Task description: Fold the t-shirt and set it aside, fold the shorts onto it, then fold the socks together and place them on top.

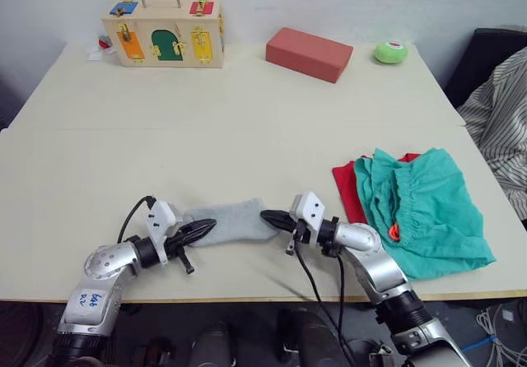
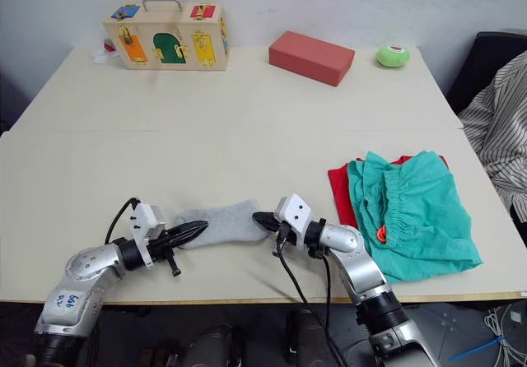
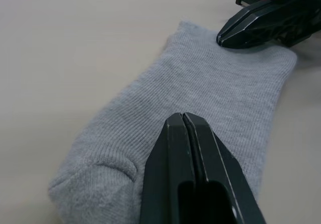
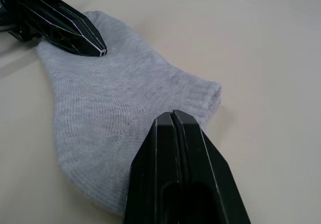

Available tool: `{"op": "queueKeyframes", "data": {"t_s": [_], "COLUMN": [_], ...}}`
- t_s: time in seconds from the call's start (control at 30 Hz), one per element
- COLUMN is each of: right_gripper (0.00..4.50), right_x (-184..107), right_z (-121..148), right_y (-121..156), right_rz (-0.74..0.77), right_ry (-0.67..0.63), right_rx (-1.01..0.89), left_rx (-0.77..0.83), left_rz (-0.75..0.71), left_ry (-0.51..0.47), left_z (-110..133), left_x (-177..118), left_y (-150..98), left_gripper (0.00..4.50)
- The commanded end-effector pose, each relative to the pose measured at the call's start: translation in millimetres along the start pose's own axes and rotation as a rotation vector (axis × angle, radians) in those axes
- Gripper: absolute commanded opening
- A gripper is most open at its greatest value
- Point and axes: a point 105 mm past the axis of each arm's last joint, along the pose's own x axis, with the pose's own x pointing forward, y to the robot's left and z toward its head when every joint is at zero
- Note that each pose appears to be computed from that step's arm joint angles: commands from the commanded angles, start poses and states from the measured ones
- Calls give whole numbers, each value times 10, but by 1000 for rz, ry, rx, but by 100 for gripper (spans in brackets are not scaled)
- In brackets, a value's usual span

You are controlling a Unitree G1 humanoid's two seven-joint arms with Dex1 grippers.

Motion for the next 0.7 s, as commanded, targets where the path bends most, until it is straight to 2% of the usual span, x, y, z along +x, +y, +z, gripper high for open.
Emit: {"op": "queueKeyframes", "data": {"t_s": [0.03, 0.1, 0.17, 0.23, 0.3, 0.4, 0.47, 0.53, 0.7], "right_gripper": [0, 0, 0, 0, 0, 0, 0, 0, 0], "right_x": [-153, -169, -118, -15, 124, 291, 381, 428, 455], "right_z": [14, 156, 296, 416, 496, 495, 421, 295, 169], "right_y": [-43, -54, -51, -35, 19, 103, 126, 133, 146], "right_rz": [8, 41, 91, 137, 189, 253, 269, 281, 313], "right_ry": [-11, -54, -76, -86, -88, -58, -19, 47, 99], "right_rx": [-8, -16, -51, -81, -93, -116, -146, -173, -204], "left_rx": [-11, -29, -85, -148, -228, -326, -434, -559, -714], "left_rz": [52, 54, 14, 7, 48, 73, 126, 105, 91], "left_ry": [-56, -135, -169, -164, -111, 15, 130, 215, 299], "left_z": [56, 219, 326, 383, 375, 305, 235, 237, 276], "left_x": [-119, -181, -273, -401, -566, -767, -863, -885, -790], "left_y": [65, 73, 30, 48, 144, 234, 319, 294, 319], "left_gripper": [2, 2, 2, 2, 39, 121, 190, 253, 409]}}
